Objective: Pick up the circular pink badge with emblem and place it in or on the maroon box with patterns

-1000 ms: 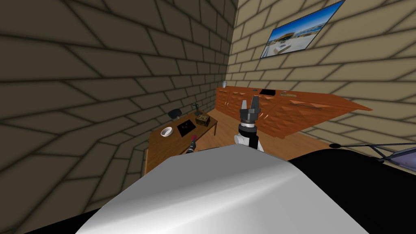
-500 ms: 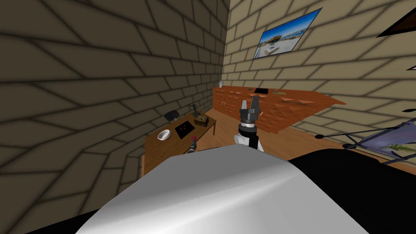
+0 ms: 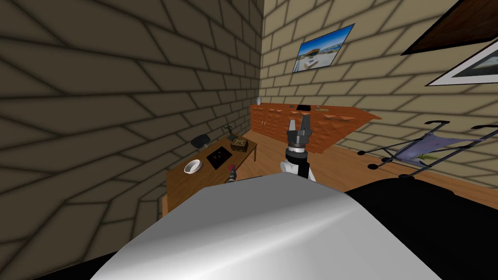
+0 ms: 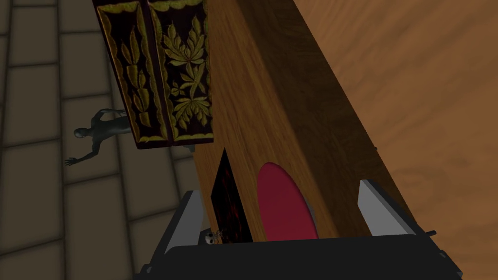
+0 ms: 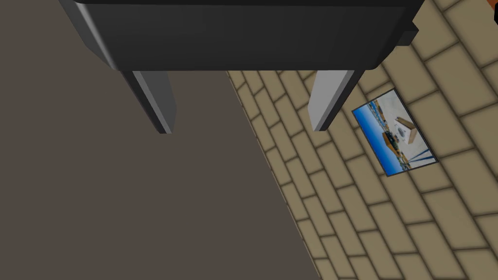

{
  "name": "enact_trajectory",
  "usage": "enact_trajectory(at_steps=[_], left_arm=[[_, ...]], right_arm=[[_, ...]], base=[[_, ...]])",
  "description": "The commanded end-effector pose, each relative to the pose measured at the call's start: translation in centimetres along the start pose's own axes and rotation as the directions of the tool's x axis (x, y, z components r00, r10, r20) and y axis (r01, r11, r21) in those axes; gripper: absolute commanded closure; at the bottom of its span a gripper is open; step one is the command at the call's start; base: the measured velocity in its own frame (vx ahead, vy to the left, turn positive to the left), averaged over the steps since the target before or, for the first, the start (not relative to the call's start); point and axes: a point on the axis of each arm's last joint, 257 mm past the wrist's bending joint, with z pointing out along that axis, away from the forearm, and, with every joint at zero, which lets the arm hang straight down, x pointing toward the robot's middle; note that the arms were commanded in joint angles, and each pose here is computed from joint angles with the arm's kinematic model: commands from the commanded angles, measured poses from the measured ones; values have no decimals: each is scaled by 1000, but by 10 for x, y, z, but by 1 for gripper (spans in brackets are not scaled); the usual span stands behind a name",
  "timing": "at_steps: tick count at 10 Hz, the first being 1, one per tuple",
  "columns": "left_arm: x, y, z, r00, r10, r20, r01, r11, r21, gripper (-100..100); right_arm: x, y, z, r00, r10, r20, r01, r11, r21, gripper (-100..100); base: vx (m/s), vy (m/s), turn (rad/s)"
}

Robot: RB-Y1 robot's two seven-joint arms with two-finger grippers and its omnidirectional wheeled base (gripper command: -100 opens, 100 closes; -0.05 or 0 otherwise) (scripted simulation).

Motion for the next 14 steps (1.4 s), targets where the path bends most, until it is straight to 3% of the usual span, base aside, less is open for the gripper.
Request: enact_trajectory(at_steps=[1,2,3,7,8,9,14], left_arm=[[3,3,-2,1000,-9,29,9,1000,-3,-100],[2,1,-1,1000,-7,17,7,1000,-1,-100],[2,1,-1,1000,-5,20,5,1000,-1,100],[3,6,-4,1000,-7,18,7,1000,-11,100],[3,6,-4,1000,-7,18,7,1000,-11,0],[-1,-1,1,1000,5,-6,-5,1000,1,100],[-9,-6,5,995,40,-91,-40,999,-1,100]], right_arm=[[0,0,0,1000,0,0,0,1000,0,0],[0,0,0,1000,0,0,0,1000,0,0],[0,0,0,1000,0,0,0,1000,0,0],[0,0,0,1000,0,0,0,1000,0,0],[0,0,0,1000,0,0,0,1000,0,0],[0,0,0,1000,0,0,0,1000,0,0],[0,0,0,1000,0,0,0,1000,0,0]], base=[[2,80,-168],[-4,34,-27],[-3,5,1],[-3,-1,-1],[0,0,0],[8,-56,284],[-7,-89,199]])
